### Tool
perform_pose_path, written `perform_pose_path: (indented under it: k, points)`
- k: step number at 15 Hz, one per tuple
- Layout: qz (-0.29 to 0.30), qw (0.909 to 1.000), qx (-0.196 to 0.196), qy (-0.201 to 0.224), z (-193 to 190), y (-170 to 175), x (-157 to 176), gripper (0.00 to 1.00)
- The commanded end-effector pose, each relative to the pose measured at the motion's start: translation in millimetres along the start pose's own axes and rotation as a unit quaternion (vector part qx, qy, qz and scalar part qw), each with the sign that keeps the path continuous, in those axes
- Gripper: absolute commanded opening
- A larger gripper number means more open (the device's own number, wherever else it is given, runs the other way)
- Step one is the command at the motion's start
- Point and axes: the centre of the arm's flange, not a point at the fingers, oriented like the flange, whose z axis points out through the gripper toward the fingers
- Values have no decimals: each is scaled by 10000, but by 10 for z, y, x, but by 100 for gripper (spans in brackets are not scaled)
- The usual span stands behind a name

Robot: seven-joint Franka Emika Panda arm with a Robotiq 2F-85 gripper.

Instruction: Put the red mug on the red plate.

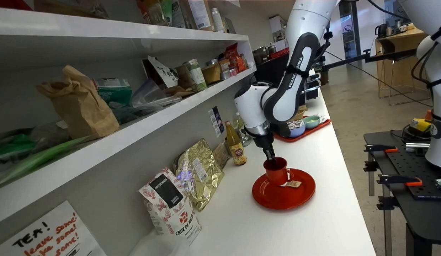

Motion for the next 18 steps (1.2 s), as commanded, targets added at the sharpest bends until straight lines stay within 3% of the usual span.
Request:
perform_pose_path:
  k: [1,18]
  points:
    - [-50,9999,-25,104,83,-28,66,1]
    - [-282,9995,81,-129,434,-352,225,1]
